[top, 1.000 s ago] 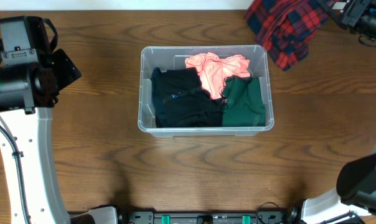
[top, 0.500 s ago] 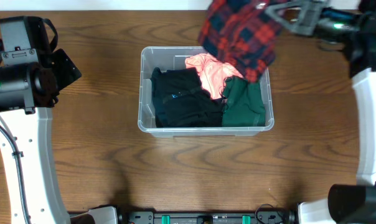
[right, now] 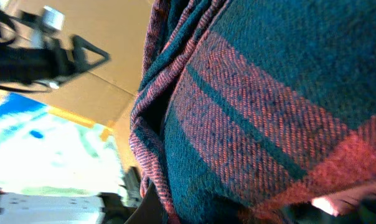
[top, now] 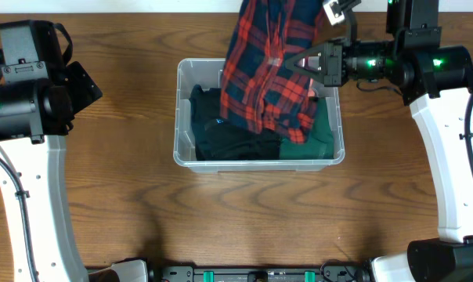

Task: Pack container
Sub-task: 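Lift the plaid shirt with the right gripper and lower it into the bin, then push the plaid shirt down into the bin with the right gripper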

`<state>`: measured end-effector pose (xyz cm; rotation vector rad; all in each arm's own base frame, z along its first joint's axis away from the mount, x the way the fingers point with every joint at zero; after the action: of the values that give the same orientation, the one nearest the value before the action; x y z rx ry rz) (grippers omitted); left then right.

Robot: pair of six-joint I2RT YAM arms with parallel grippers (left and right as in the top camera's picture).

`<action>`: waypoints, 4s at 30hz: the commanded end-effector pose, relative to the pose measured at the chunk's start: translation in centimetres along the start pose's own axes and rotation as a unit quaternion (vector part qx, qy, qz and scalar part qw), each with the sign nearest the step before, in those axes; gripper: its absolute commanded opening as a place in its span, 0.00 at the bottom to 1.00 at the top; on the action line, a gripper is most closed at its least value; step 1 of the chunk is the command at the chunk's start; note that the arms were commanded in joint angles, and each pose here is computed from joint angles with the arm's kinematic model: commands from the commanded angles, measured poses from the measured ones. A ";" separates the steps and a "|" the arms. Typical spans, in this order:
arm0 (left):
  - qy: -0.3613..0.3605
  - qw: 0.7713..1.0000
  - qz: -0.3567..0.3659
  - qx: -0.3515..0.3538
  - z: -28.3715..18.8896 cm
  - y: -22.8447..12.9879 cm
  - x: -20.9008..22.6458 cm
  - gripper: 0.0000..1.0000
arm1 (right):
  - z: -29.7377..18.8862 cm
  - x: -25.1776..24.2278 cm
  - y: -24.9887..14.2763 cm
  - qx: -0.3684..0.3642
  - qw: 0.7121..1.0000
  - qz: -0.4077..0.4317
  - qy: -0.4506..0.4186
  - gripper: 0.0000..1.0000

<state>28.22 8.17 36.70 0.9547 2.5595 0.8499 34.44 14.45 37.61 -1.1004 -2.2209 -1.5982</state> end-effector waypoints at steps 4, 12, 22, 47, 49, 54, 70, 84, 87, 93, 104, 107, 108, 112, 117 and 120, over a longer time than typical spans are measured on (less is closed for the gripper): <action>0.008 1.000 -0.004 -0.002 0.0 0.0 0.3 0.98 | -1.3 -0.6 1.4 -0.040 0.992 0.074 -0.098 0.01; 0.008 1.000 -0.004 -0.002 0.0 0.0 0.3 0.98 | 0.0 -0.8 4.6 -0.160 0.935 0.275 -0.158 0.01; 0.008 1.000 -0.004 -0.002 0.0 0.0 0.3 0.98 | 3.8 3.3 4.9 -0.140 0.965 0.180 -0.130 0.01; 0.008 1.000 -0.004 -0.002 0.0 0.0 0.3 0.98 | 3.8 3.6 -0.6 0.036 0.991 0.019 -0.127 0.01; 0.008 1.000 -0.004 -0.002 0.0 0.0 0.3 0.98 | 3.8 3.6 0.6 -0.008 0.985 0.109 -0.132 0.01; 0.008 1.000 -0.004 -0.002 0.0 0.0 0.3 0.98 | 3.5 2.8 4.4 -0.157 0.932 0.285 -0.162 0.01; 0.008 1.000 -0.004 -0.002 0.0 0.0 0.3 0.98 | 3.6 4.6 8.2 -0.358 0.851 0.320 -0.213 0.01; 0.008 1.000 -0.004 -0.002 0.0 0.0 0.3 0.98 | 5.7 5.0 4.8 -0.302 0.838 0.382 -0.245 0.02; 0.008 1.000 -0.004 -0.002 0.0 0.0 0.3 0.98 | 7.1 4.6 2.8 -0.281 0.829 0.406 -0.264 0.02; 0.008 1.000 -0.004 -0.002 0.0 0.0 0.3 0.98 | 11.0 3.6 -0.6 -0.264 0.811 0.462 -0.244 0.01; 0.008 1.000 -0.004 -0.002 0.0 0.0 0.3 0.98 | 14.7 0.2 -5.2 -0.262 0.780 0.530 -0.207 0.01; 0.008 1.000 -0.004 -0.002 0.0 0.0 0.3 0.98 | 14.7 -0.2 -6.1 -0.250 0.777 0.532 -0.224 0.01; 0.008 1.000 -0.004 -0.002 0.0 0.0 0.3 0.98 | 14.7 -0.2 -6.3 -0.247 0.777 0.533 -0.228 0.02; 0.008 1.000 -0.004 -0.002 0.0 0.0 0.3 0.98 | 14.4 -0.3 -7.2 -0.225 0.785 0.519 -0.253 0.02; 0.008 1.000 -0.004 -0.002 0.0 0.0 0.3 0.98 | 13.3 -0.6 -9.4 -0.189 0.771 0.525 -0.306 0.02; 0.008 1.000 -0.004 -0.002 0.0 0.0 0.3 0.98 | 12.3 -0.5 -10.3 -0.177 0.764 0.525 -0.331 0.02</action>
<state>28.23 8.17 36.70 0.9545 2.5592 0.8501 31.65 24.53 23.07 -2.6642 -0.9646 -1.0758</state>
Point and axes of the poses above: each gripper's point midway between its finger pads, its own z axis out along the fingers, its own x axis along the line the jaws close on, y = z × x, the point moved 6 cm from there along -z, back along the fingers, and after that the axes turned 10 degrees about -z, right-handed, at the moved point
